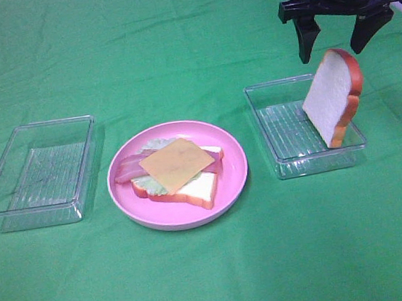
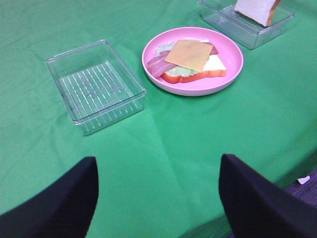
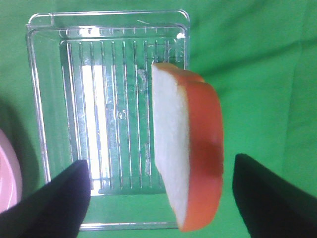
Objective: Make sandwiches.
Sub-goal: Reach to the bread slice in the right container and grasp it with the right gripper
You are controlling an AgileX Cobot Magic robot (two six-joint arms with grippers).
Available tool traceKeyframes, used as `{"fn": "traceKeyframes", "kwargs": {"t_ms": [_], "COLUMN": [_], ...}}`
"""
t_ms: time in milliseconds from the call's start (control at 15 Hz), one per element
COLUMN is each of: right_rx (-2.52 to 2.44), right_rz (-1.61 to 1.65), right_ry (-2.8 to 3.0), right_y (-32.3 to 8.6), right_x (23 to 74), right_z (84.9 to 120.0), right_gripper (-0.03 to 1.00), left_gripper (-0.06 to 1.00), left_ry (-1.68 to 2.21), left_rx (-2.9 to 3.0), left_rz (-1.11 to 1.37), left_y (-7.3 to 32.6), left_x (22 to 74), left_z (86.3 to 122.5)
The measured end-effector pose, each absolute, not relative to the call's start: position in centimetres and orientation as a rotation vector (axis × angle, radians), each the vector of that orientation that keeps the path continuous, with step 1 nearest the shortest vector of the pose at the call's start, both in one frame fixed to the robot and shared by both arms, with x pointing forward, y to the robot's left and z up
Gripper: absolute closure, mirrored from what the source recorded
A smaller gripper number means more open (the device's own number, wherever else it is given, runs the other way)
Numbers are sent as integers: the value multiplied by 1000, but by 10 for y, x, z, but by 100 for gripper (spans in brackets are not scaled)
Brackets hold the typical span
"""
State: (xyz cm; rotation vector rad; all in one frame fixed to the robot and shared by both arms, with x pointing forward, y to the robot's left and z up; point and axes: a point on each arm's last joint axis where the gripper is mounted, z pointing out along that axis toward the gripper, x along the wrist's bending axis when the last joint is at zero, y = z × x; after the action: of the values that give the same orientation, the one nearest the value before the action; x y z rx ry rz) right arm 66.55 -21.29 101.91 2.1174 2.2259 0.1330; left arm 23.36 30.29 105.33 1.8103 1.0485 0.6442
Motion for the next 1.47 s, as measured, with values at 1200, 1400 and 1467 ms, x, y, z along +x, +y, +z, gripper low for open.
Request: {"fn": "traceKeyframes", "kwargs": {"t_ms": [1200, 1400, 1467], "right_rx": [2108, 2106, 2105], "right_rz": [-14, -17, -18], "right_ry": [2286, 2285, 2284], "right_y": [-225, -226, -226], "right_x": [660, 660, 660], "right_z": [992, 992, 992], "right_gripper": [77, 78, 78], "left_gripper": [29, 29, 29], "left_ry": [1048, 1048, 1048], "left_rx": [1810, 1810, 1810], "left_rz": [644, 644, 644], "left_y": [303, 303, 303], "left_x": [234, 234, 234], "left_z": [1053, 1053, 1053]}}
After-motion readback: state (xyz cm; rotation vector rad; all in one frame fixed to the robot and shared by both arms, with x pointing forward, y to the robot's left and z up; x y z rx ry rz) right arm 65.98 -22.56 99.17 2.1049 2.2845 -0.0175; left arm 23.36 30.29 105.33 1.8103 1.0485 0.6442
